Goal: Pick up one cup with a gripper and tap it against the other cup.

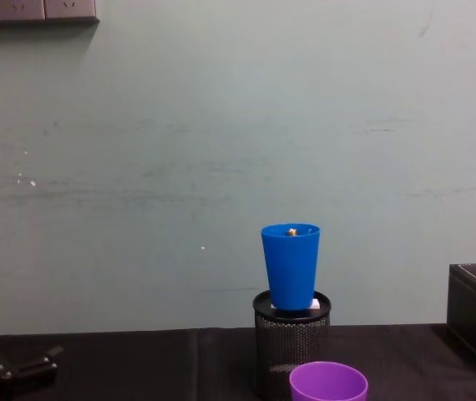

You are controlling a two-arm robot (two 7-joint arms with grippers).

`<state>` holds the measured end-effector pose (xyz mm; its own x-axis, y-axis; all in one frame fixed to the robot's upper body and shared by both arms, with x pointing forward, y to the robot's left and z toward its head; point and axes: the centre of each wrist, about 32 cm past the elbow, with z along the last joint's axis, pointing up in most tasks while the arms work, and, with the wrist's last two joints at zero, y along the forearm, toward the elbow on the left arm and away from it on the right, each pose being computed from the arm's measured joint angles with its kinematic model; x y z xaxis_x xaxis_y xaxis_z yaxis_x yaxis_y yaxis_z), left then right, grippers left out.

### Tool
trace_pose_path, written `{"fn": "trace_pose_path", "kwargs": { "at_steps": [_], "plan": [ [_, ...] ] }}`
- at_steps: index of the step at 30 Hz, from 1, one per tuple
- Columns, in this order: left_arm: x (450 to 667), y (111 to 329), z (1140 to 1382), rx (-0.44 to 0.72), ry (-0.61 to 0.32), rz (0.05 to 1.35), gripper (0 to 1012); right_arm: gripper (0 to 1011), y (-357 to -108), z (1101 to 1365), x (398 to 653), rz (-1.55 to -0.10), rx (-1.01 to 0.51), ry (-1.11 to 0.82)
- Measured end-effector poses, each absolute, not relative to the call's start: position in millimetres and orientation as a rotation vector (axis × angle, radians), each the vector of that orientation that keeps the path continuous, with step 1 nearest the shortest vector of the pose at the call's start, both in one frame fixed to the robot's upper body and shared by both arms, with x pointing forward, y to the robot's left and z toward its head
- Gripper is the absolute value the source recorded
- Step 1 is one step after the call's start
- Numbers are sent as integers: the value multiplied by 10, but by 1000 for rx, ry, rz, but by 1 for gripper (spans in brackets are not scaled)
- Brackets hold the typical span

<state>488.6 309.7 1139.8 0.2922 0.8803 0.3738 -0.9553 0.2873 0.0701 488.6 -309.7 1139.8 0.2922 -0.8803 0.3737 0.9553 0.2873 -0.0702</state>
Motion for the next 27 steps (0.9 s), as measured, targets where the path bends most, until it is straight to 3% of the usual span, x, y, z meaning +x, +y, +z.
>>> {"fn": "trace_pose_path", "kwargs": {
  "at_steps": [27],
  "plan": [
    [4886, 3097, 11398, 304, -285, 1248, 1000, 1003, -3097, 11398, 4886, -1248, -304, -285]
  ]
}}
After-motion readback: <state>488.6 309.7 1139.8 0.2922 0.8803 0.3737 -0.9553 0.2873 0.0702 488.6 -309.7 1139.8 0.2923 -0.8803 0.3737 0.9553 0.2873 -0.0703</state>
